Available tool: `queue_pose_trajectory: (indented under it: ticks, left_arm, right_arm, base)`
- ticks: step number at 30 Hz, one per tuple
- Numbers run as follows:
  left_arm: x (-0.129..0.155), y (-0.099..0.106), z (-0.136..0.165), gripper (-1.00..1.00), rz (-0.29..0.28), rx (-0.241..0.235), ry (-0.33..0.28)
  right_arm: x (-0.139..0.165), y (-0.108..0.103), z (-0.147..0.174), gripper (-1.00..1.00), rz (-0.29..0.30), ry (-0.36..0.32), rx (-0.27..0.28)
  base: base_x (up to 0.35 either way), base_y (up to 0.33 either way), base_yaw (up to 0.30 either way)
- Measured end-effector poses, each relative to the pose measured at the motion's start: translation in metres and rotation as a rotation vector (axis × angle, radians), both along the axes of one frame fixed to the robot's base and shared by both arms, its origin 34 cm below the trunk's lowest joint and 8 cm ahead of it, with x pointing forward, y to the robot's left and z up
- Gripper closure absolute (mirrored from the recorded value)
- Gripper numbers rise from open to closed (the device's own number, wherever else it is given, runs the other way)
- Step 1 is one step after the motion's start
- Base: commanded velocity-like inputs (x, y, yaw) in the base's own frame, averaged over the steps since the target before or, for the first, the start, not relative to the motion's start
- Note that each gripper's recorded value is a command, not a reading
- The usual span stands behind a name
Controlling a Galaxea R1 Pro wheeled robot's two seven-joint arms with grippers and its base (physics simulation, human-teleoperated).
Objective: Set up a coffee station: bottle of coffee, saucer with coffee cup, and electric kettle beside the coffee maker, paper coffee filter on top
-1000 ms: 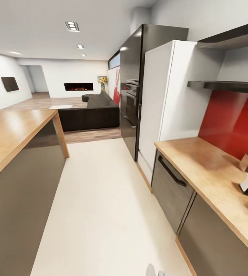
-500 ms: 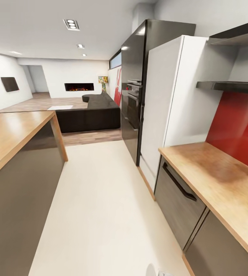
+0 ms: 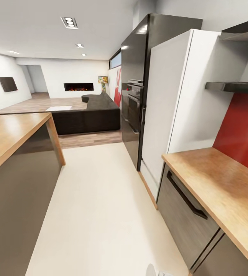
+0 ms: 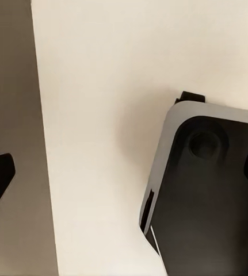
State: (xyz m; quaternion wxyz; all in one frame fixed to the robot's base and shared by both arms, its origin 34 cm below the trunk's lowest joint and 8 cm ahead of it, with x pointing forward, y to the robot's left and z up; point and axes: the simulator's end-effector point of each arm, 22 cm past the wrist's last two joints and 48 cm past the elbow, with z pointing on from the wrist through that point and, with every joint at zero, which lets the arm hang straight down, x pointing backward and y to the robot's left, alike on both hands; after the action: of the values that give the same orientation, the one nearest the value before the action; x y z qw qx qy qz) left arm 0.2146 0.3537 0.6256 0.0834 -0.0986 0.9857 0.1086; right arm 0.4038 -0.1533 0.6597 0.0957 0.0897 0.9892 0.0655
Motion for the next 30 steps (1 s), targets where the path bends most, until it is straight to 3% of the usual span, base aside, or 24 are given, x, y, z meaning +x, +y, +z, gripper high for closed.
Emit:
queue_pose_trajectory:
  ticks: [7,13,30]
  left_arm:
    - [-0.0002,0.0,0.0,-1.0,-0.001,0.0,0.0]
    - [0.0017,0.0012,0.0011,-1.0,-0.003,0.01,-0.037]
    - [-0.0012,0.001,0.0008,-1.0,-0.004,0.011,-0.037]
  right_arm:
    - [-0.0001,-0.0009,-0.0001,1.0,0.0,0.001,0.0]
    - [-0.0003,-0.003,-0.0005,1.0,-0.002,0.002,-0.002]
    - [-0.0002,-0.0041,-0.0007,1.0,-0.003,0.002,-0.003]
  base:
    - [0.336,0.148,0.0]
    - [0.334,0.167,-0.024]
    - [0.288,0.218,-0.246]
